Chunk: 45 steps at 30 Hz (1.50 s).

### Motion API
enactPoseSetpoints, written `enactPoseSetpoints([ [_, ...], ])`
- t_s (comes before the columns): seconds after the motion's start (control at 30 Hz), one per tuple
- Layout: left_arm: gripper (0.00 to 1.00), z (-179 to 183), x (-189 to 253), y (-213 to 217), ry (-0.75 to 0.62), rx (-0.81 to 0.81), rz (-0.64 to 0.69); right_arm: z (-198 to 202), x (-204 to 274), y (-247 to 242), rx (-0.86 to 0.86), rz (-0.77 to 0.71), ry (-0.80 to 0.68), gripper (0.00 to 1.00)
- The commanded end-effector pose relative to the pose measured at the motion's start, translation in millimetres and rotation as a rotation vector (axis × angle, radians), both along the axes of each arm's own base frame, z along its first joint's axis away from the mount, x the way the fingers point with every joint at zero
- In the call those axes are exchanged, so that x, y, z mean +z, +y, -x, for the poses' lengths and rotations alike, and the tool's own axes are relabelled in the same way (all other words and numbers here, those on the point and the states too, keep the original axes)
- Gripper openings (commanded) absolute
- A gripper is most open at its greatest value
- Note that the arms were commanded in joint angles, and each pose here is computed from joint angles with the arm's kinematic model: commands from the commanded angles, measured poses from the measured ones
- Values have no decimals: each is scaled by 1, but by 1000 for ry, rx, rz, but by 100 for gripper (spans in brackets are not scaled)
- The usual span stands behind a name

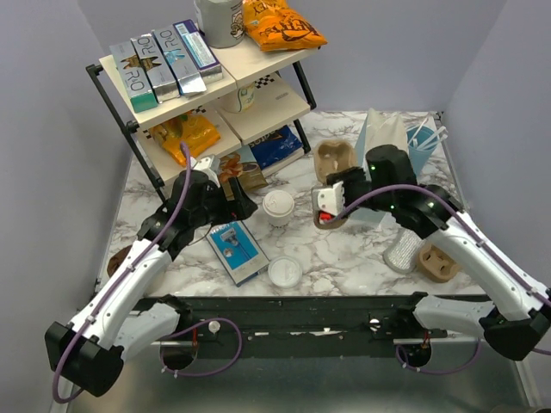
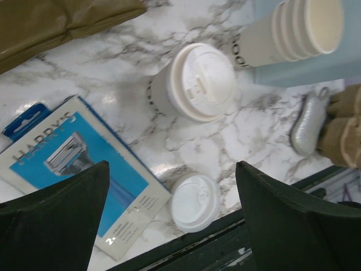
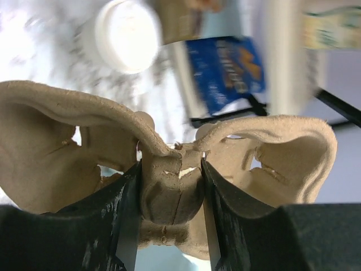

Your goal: Pack the takeout coffee

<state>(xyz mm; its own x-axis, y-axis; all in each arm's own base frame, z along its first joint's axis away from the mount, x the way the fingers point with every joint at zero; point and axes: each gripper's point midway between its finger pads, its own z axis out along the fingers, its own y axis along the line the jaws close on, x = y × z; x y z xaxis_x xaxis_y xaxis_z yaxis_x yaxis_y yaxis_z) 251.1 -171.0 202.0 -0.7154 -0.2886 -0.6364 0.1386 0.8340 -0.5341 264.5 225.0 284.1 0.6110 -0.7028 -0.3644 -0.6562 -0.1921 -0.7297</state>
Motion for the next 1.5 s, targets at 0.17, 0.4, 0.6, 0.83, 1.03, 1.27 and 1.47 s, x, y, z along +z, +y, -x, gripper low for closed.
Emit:
enactPoseSetpoints([
  [0.17, 99, -25, 82, -69, -156, -161, 251, -22, 161, -55, -647, -1084, -28, 50],
  [0.4, 99, -49, 154, -168, -320, -415, 207, 18, 188, -129, -854, -1463, 11, 50],
  [0.6, 99, -75, 163, -248, -327, -586, 190, 54, 194, -164, -860, -1691, 70, 50],
  [0.83, 99, -110, 102, -301, -218, -550, 54, 80, 195, -176, -780, -1783, 121, 51],
  [1.03, 98, -129, 82, -312, -232, -434, -11, 81, 188, -180, -805, -1770, 113, 52],
  [1.27, 61, -117, 89, -322, -250, -440, 28, 78, 182, -182, -838, -1746, 96, 52],
  [1.47, 29, -102, 99, -319, -263, -451, 4, 79, 180, -179, -831, -1731, 115, 52],
])
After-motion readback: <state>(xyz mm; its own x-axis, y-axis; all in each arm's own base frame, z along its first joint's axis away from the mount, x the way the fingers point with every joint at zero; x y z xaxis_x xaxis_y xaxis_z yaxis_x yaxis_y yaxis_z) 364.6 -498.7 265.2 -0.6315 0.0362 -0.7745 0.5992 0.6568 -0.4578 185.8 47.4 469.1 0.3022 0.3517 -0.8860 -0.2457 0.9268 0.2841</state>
